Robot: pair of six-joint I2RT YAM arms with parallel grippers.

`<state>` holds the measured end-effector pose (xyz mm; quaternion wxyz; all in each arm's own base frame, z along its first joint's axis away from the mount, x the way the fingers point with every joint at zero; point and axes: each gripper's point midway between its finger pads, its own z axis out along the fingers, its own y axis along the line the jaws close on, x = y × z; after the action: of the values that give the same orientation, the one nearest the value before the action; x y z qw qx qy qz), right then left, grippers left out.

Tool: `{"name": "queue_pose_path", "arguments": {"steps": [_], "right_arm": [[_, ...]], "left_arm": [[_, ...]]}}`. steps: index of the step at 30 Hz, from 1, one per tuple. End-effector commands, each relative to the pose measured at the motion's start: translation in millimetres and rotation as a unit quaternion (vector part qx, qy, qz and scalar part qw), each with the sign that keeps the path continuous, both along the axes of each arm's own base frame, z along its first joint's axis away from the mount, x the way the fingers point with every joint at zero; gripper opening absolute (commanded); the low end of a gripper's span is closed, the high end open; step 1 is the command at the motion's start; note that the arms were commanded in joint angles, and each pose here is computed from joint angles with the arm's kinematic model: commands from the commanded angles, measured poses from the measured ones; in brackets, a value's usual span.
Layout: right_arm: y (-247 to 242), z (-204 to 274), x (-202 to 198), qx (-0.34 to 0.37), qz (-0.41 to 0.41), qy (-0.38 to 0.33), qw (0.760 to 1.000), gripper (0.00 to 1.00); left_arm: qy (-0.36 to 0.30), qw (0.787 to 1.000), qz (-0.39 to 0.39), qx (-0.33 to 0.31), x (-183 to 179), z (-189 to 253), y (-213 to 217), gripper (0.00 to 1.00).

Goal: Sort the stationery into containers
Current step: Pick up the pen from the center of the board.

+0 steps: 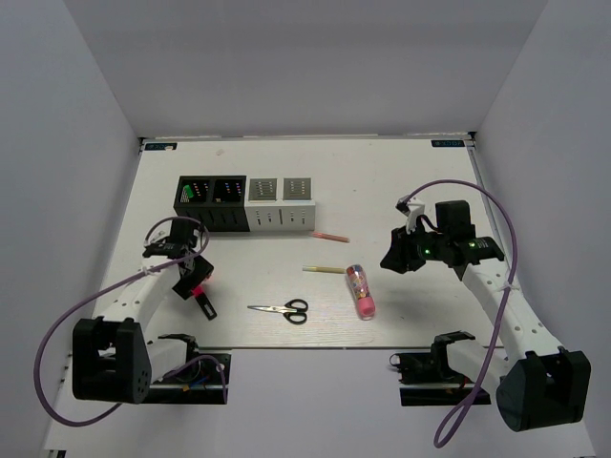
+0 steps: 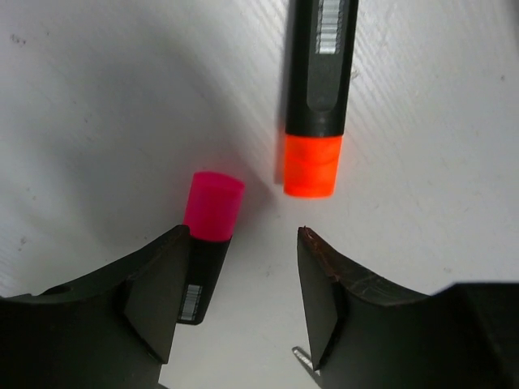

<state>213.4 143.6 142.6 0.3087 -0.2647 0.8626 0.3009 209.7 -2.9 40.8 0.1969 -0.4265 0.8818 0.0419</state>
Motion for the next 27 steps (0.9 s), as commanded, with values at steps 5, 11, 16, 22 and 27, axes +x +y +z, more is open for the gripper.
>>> {"name": "queue_pose_path", "arguments": {"steps": [5,11,16,22,27], "right_arm": [[1.5,15.8,6.5,-0.001,0.007,-0.032,0.999,0.42],[1.1,14.6,6.9,-0.002,0.006,-0.030,1.000,0.42],[1.4,14.5,7.1,-0.004,0.007,-0.031,1.000,0.42],[1.7,14.5,6.6,-0.003,0.008,-0.031,0.999,0.42],[0.6,15.0,6.8,-0.004,0.005,-0.032,0.999,0.42]], "left_arm": [[-0.065,0.997,0.019,0.021,42.3,19.0,20.5,0.66],[-0.052,0.998,0.033,0.018,52.3,11.6,30.4,0.67],[-0.050,0.998,0.036,0.012,63.9,7.5,29.4,0.67],[-0.030,0.999,0.037,0.013,77.4,3.3,30.4,0.67],[0.015,0.998,0.041,0.033,74.5,-0.6,37.2,0.67]]}}
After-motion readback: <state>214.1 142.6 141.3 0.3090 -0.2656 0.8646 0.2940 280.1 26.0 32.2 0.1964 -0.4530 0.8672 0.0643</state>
